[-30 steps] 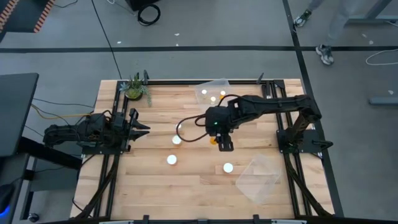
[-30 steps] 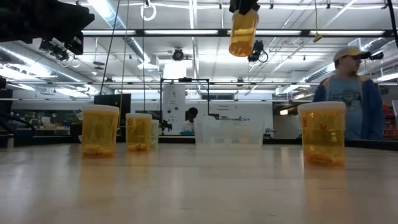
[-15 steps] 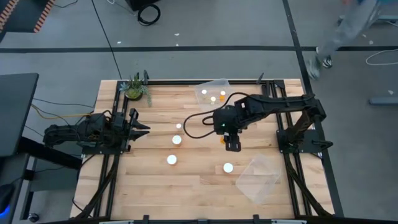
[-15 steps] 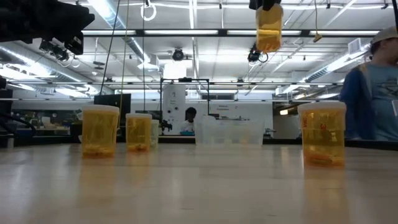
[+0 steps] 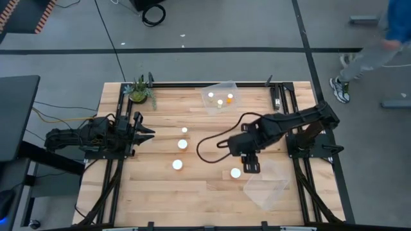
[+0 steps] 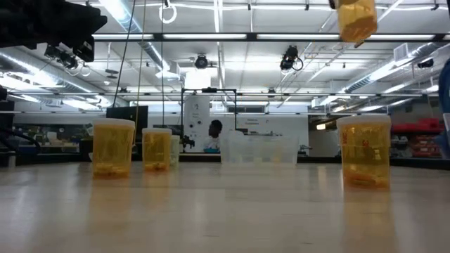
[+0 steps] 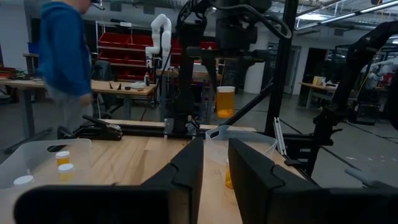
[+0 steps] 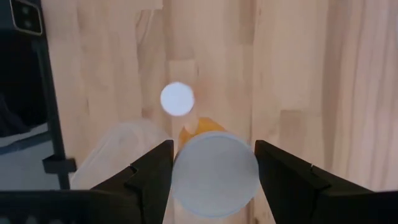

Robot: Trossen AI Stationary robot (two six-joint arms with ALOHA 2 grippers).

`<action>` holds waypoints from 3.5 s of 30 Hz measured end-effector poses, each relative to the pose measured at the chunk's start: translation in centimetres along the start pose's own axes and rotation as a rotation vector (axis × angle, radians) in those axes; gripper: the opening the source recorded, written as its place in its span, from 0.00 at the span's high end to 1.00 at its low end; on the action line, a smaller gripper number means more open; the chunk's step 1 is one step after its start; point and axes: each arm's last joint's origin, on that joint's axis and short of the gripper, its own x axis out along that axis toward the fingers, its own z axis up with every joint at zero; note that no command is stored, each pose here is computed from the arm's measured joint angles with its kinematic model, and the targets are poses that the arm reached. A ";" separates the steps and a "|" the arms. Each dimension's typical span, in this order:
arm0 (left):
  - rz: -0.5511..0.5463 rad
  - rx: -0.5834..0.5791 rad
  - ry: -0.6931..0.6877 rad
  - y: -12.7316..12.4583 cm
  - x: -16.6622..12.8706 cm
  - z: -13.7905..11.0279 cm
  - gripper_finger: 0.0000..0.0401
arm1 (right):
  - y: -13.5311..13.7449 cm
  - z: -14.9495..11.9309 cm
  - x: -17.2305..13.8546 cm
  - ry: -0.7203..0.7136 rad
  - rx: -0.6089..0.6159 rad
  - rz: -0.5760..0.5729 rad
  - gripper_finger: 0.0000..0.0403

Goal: Pick and place medicine bottles into bin by pill shape (circle, oval)
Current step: Put the large orange pill bottle into the bottom transparent bin

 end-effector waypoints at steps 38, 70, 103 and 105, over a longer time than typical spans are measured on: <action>0.000 0.000 0.000 0.0 0.0 0.0 0.80 | 7.9 -7.6 7.3 0.174 0.049 -0.162 0.44; 0.000 0.000 0.000 0.0 0.0 0.0 0.80 | 3.3 -14.4 13.9 0.006 0.162 -0.068 0.44; 0.000 0.000 0.000 0.0 0.0 0.0 0.79 | 2.6 -11.9 11.3 -0.013 0.194 -0.053 0.35; 0.001 0.000 0.000 0.0 0.0 0.0 0.80 | 2.7 -11.7 10.9 -0.018 0.196 -0.049 0.35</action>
